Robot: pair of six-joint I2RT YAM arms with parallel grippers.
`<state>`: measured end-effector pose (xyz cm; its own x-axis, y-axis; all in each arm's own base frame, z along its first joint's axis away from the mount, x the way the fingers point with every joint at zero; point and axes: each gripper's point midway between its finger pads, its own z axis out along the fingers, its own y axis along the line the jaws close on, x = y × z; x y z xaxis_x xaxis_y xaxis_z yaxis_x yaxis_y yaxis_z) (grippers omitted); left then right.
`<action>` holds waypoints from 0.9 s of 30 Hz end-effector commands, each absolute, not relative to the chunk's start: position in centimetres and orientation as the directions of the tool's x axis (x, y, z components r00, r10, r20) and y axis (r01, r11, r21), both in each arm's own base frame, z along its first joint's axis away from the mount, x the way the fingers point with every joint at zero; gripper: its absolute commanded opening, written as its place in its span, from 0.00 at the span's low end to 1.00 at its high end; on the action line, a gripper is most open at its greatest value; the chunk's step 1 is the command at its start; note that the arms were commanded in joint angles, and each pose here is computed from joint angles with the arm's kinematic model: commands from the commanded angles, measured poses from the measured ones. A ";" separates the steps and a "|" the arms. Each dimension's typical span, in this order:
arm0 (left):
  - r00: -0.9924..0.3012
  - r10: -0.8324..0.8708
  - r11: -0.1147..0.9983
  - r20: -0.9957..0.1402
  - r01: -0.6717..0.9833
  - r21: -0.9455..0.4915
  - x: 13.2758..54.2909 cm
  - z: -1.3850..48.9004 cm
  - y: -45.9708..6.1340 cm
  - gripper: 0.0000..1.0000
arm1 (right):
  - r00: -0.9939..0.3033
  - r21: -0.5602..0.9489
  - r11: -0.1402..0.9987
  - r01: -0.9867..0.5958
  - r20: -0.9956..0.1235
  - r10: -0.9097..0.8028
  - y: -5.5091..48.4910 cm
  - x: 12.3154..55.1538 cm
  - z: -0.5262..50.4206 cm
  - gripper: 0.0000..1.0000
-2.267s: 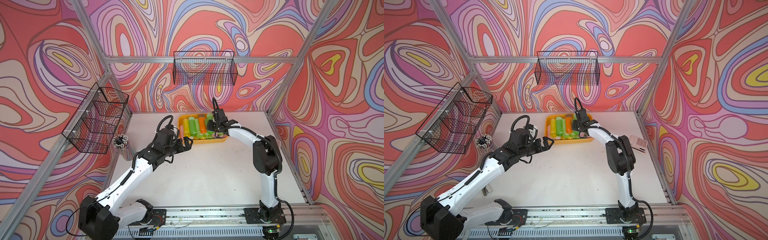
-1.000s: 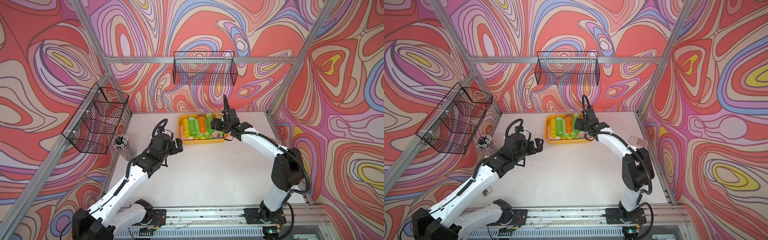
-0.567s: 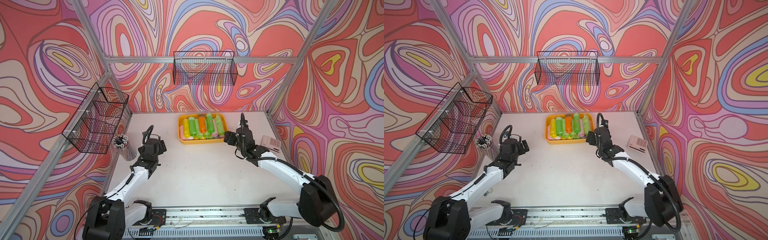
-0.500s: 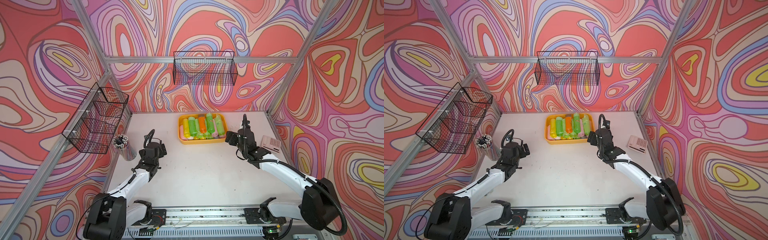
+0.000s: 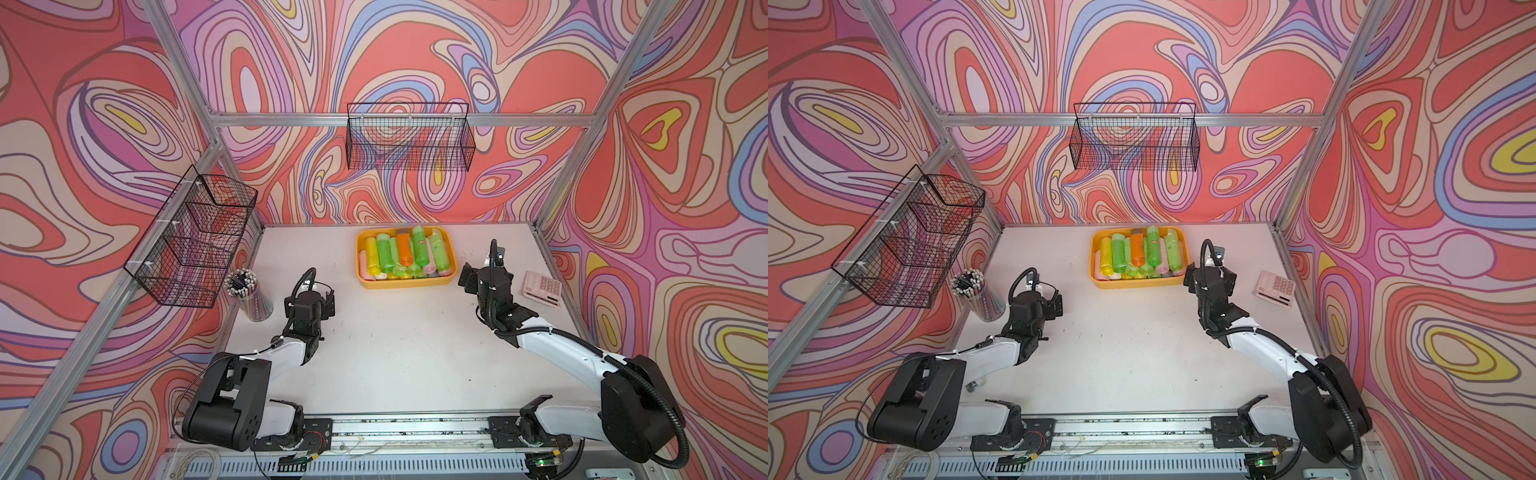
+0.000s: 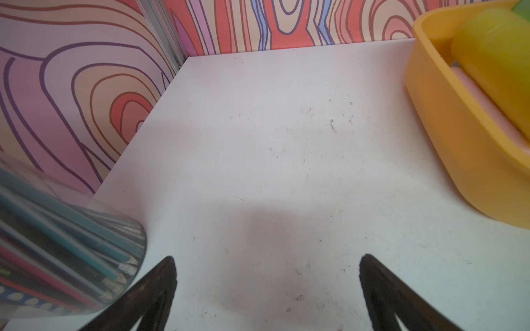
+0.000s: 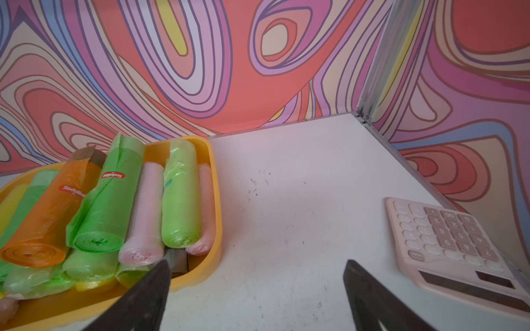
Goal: Put the roll of trash bags into the storage box
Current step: Reset both arms
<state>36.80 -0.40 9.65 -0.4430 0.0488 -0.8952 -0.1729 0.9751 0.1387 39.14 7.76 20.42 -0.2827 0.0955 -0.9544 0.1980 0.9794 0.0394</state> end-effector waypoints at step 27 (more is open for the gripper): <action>-0.338 -0.012 0.978 -0.941 -0.200 0.059 39.0 9.1 2.4 1.00 | -0.116 -0.031 0.919 0.393 -0.993 0.016 0.0 37.2 15.2 0.97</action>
